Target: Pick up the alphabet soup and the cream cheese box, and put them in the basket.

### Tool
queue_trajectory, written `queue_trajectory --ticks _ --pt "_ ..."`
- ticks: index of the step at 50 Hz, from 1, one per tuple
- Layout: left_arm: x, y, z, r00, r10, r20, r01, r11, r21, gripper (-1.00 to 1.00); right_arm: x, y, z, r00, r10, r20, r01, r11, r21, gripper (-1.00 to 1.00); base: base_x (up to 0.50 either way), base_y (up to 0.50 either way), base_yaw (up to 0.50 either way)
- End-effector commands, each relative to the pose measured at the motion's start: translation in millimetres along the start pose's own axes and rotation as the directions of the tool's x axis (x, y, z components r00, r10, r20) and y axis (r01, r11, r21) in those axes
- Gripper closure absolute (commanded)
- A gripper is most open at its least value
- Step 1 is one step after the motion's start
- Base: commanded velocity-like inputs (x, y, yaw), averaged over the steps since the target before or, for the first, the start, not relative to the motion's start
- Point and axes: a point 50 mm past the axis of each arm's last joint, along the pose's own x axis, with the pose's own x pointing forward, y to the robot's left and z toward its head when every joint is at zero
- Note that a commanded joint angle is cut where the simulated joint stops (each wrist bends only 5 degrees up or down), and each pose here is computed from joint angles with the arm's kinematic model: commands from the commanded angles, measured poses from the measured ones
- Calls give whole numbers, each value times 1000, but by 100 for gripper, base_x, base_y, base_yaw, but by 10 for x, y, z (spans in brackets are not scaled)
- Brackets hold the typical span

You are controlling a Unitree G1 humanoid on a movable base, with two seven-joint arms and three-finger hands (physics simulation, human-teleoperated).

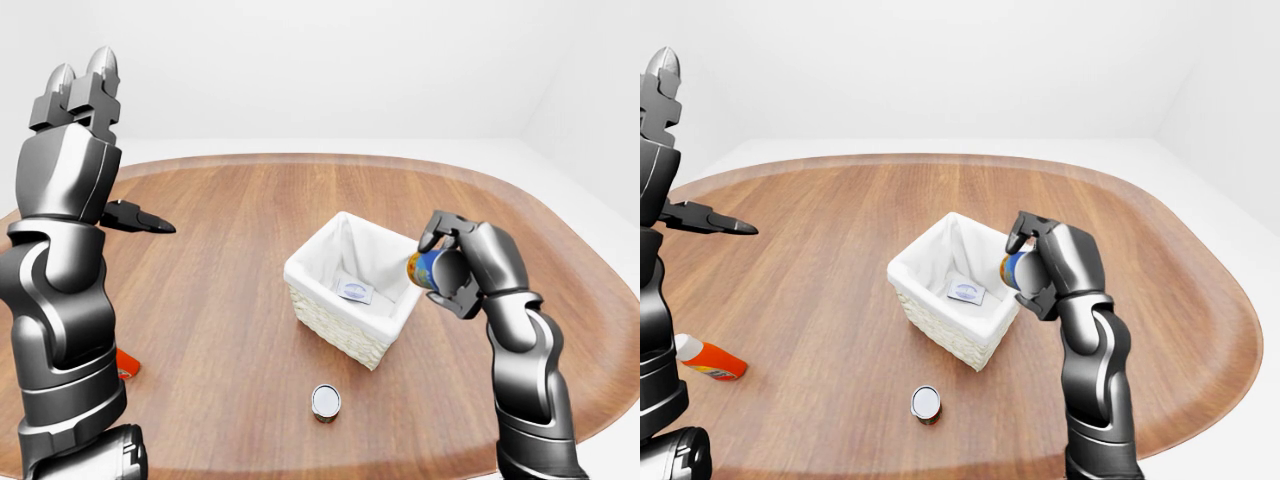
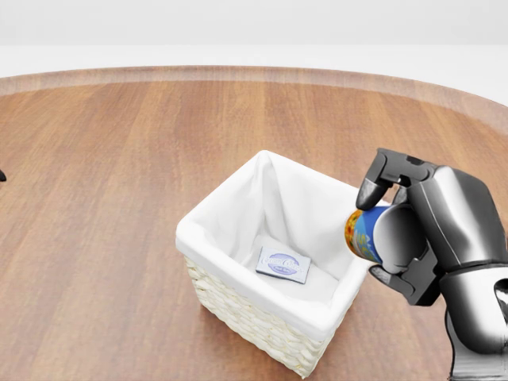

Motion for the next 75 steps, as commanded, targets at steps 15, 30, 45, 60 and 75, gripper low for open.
queue_trajectory --ticks 15,30,45,60,75 --pt "-13 6 6 1000 0 3 0 1000 -1 -100 653 237 238 992 107 71 -104 994 -45 100 0 0 0" --pt "-10 9 5 1000 0 4 0 1000 -5 -100 1088 647 359 962 273 21 -268 955 -129 100 0 0 0" --pt "-10 -6 -5 1000 -6 -1 6 1000 -6 -100 1149 863 533 912 411 1 -399 885 -241 100 0 0 0" --pt "-7 -24 -12 1000 -10 -5 10 1000 -6 -100 1047 1034 451 865 500 -54 -495 828 -262 100 0 0 0" --pt "-10 -11 -3 1000 -9 -1 9 1000 -4 -100 1056 974 423 882 469 -41 -466 856 -226 100 0 0 0"
